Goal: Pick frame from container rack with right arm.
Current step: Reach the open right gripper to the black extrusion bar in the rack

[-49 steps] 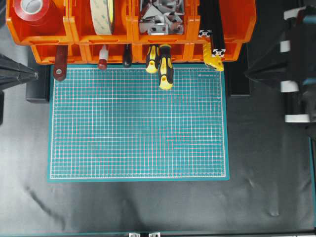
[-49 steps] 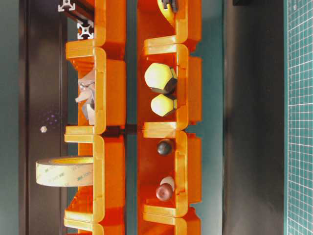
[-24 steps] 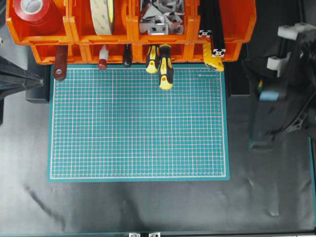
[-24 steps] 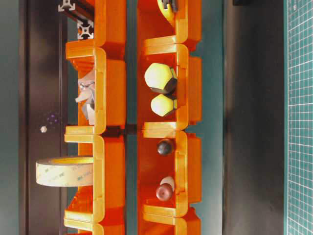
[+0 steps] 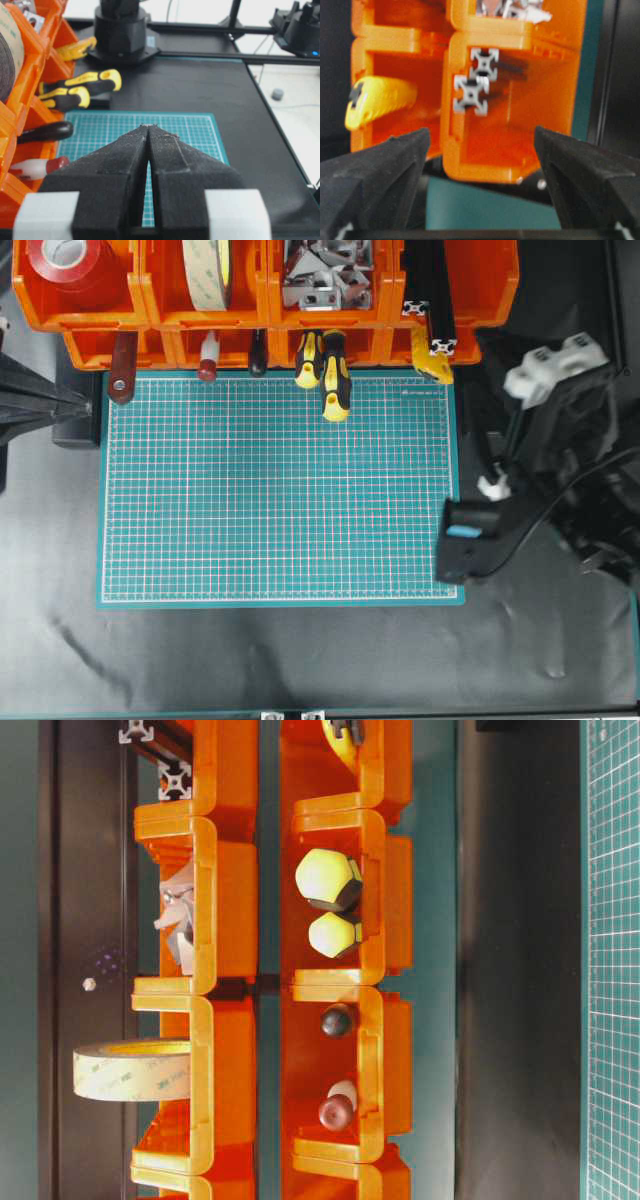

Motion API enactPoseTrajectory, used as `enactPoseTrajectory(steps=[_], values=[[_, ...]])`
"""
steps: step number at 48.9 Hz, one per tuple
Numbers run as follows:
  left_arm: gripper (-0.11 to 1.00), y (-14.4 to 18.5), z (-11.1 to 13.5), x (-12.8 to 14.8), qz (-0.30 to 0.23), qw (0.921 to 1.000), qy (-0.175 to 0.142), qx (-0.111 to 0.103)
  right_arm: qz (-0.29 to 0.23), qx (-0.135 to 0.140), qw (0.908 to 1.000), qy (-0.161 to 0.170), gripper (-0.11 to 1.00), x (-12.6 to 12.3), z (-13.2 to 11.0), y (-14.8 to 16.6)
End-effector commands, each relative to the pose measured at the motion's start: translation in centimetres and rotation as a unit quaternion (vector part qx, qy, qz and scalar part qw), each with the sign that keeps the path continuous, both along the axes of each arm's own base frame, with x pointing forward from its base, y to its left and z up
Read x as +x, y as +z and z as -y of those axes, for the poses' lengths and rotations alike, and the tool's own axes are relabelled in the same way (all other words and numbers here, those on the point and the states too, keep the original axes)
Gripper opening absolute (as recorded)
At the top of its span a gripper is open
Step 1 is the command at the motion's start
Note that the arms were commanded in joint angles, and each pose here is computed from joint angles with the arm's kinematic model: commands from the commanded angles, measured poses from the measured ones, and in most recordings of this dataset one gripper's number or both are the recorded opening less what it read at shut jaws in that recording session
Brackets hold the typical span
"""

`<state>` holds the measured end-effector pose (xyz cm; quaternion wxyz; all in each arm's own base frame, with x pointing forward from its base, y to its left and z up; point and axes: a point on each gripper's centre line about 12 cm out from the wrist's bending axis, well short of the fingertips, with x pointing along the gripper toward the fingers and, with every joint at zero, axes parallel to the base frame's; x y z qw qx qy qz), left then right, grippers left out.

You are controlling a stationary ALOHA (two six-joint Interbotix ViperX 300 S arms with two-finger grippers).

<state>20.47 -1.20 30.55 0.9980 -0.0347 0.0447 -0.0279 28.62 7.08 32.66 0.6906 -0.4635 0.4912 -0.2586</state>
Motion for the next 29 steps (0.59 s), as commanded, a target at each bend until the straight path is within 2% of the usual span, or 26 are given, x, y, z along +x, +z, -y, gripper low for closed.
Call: enactPoseTrajectory(steps=[1,9,29], values=[[0.0,0.9,0.0,0.2,0.012,0.9999,-0.001,0.0,0.015,-0.007,0.9998,0.006,0.81,0.6,0.1,0.2],[0.0,0.8,0.1,0.2,0.011,0.9999,-0.002,0.0,0.018,-0.036,0.9992,0.002,0.81,1.8,0.5,-0.2],[0.0,0.9,0.1,0.1,0.011,0.9999,-0.002,0.0,0.001,-0.048,0.9985,-0.028,0.81,2.9,2.0,-1.6]])
